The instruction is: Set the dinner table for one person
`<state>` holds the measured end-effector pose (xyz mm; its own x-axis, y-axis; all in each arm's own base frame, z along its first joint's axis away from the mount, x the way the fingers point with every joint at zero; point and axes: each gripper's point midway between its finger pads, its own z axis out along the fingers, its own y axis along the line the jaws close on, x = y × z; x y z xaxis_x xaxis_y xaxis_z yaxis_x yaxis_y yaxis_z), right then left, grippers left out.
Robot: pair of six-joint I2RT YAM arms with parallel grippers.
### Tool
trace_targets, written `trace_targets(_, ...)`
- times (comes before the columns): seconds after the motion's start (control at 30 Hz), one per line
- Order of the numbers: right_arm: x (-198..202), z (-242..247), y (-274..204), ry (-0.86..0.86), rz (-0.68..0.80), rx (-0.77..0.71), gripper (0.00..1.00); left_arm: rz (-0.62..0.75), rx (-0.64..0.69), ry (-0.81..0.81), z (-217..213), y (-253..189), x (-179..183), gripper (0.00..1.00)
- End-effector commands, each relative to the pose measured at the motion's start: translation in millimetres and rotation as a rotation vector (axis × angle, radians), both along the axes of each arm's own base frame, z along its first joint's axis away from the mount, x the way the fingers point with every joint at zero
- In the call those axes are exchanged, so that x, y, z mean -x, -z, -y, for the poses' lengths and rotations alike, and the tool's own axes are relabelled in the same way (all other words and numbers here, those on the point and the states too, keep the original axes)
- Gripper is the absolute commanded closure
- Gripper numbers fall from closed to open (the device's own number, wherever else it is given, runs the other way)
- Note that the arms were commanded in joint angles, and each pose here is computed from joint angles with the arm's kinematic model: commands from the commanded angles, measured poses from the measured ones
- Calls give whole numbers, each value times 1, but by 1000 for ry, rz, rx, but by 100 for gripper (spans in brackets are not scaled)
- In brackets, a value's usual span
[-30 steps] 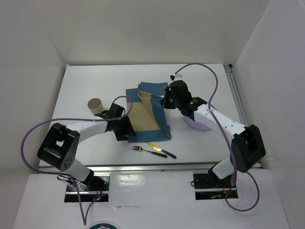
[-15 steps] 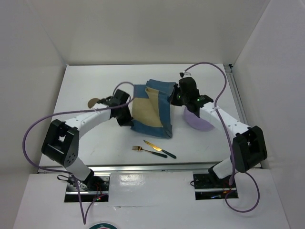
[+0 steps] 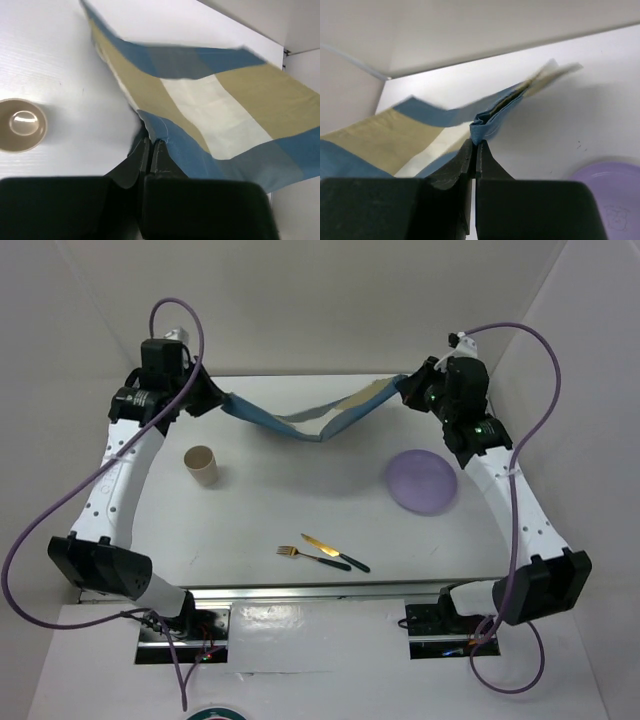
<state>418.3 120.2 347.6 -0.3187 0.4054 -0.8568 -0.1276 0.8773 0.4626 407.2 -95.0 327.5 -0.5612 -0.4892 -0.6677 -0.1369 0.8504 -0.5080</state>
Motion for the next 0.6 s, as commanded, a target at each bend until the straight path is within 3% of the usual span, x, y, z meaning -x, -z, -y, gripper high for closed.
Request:
trace_targets(0.0, 26, 5, -48, -17, 108, -7, 100, 18, 17, 62, -6, -17, 20, 100)
trace_targets(0.27, 59, 16, -87, -15, 168, -20, 100, 76, 66, 55, -34, -45, 26, 100)
trace_targets(0.57, 42, 5, -86, -60, 170, -18, 100, 134, 107, 126, -24, -66, 0, 100)
